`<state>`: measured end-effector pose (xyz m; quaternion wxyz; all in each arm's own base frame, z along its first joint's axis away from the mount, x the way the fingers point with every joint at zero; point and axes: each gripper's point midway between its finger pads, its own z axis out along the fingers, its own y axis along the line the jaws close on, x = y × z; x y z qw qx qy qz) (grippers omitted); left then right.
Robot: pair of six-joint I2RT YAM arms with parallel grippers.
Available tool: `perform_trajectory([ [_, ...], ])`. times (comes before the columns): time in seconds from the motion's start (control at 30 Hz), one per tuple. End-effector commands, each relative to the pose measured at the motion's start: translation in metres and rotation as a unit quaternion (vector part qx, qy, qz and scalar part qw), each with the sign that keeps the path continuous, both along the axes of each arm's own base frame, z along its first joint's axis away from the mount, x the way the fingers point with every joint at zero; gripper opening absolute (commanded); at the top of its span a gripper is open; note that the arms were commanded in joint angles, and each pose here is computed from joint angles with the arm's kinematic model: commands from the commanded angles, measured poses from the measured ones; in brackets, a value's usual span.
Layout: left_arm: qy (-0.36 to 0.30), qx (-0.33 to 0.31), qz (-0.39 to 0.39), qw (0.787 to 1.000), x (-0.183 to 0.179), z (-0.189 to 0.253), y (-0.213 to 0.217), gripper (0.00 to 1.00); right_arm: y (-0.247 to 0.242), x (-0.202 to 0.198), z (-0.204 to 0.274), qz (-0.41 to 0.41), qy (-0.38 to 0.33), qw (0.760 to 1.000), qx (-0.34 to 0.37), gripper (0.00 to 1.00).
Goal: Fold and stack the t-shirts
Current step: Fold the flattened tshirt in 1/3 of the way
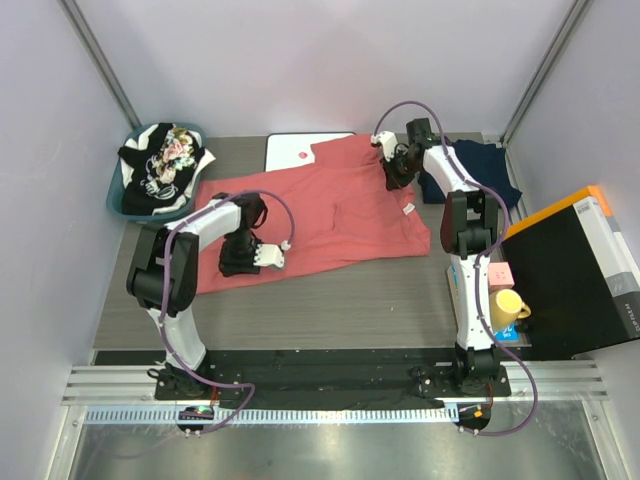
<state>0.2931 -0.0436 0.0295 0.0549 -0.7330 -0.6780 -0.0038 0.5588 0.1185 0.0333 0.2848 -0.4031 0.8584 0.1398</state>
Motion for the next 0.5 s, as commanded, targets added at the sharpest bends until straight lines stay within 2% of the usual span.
perform_trajectory([
  [0.0, -0.003, -0.001, 0.004, 1.000, 0.000, -0.002, -0.006, 0.45, 0.007, 0.030, 0.072, 0.004, -0.112, 0.994, 0.000, 0.01],
  [0.23, -0.003, 0.000, 0.005, 1.000, -0.002, -0.002, -0.010, 0.45, 0.015, 0.040, 0.097, 0.008, -0.156, 0.988, 0.004, 0.01],
  [0.4, -0.004, 0.002, 0.008, 1.000, -0.002, -0.002, -0.012, 0.45, 0.010, 0.050, 0.097, -0.006, -0.178, 0.984, -0.015, 0.03],
  [0.43, -0.006, 0.003, 0.007, 1.000, -0.002, -0.002, -0.013, 0.45, 0.009, 0.051, 0.093, -0.006, -0.181, 0.983, -0.024, 0.05],
  [0.47, -0.007, 0.004, 0.008, 1.000, -0.002, -0.002, -0.014, 0.45, 0.008, 0.052, 0.092, -0.008, -0.182, 0.983, -0.031, 0.20],
])
